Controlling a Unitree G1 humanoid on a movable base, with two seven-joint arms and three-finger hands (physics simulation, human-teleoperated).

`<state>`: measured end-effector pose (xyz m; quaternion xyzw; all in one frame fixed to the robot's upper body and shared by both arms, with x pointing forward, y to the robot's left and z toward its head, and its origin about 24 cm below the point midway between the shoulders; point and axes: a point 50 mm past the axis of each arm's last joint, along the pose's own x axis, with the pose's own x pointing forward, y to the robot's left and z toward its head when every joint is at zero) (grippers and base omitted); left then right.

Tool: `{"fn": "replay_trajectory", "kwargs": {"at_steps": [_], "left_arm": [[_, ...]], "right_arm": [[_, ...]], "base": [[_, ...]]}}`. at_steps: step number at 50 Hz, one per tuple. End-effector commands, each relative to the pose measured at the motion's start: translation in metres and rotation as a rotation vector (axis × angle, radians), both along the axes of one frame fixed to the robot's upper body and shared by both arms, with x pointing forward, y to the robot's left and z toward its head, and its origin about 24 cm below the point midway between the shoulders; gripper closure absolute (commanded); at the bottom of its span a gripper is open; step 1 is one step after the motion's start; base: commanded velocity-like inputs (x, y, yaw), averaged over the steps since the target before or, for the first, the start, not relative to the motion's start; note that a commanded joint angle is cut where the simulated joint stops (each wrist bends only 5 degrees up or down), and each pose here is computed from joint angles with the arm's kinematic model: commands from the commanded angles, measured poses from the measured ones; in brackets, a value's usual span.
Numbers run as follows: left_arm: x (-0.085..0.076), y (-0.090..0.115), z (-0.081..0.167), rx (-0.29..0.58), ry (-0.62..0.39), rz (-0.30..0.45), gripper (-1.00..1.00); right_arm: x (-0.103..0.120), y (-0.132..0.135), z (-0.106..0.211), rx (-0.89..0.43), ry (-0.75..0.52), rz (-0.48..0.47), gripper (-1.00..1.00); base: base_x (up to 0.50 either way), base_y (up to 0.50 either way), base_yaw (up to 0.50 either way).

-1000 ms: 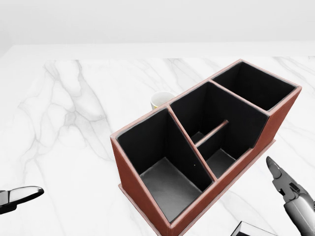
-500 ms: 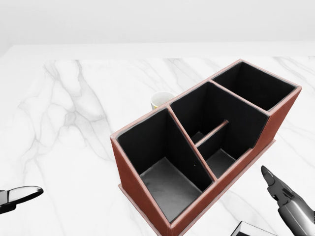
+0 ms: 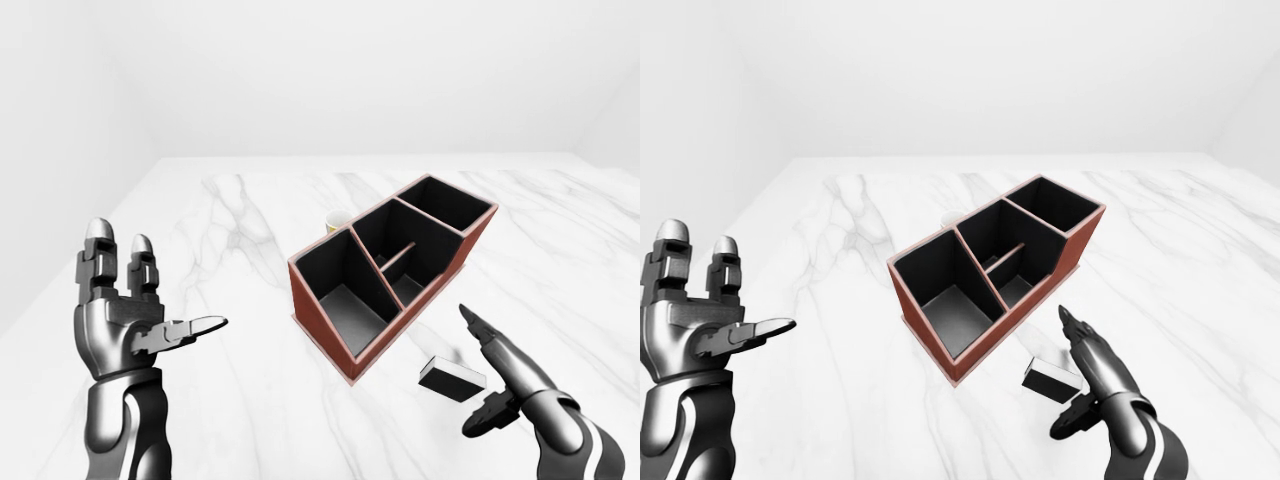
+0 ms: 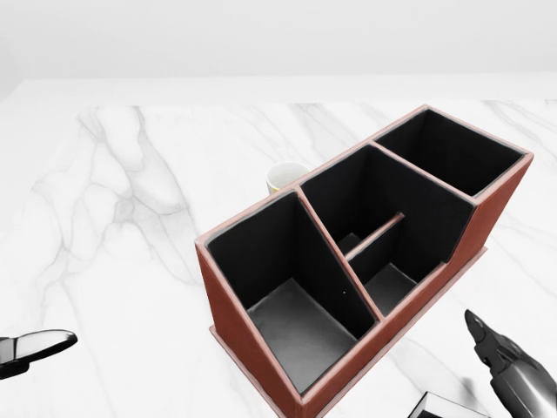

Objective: Pick up the book and place it in the left compartment of the caddy.

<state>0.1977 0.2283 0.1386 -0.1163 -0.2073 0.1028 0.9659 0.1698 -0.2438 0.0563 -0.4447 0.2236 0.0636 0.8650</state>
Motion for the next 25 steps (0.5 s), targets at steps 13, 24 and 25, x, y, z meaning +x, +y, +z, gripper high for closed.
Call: {"fn": "replay_trajectory", "kwargs": {"at_steps": [13,24,25], "left_arm": [[0.001,-0.001,-0.001,0.001,0.006,-0.003,-1.00],[0.001,-0.001,0.000,0.000,0.002,-0.002,-1.00],[0.001,-0.001,0.000,0.001,0.002,-0.002,-1.00]], "right_arm": [[0.006,-0.004,-0.002,-0.122,0.052,-0.001,-1.00],[0.016,-0.001,-0.004,-0.159,0.070,0.035,-1.00],[0.017,-0.002,-0.004,-0.164,0.070,0.036,-1.00]], "base": [[0.00,0.00,0.00],[0.00,0.00,0.00],[0.00,0.00,0.00]]}}
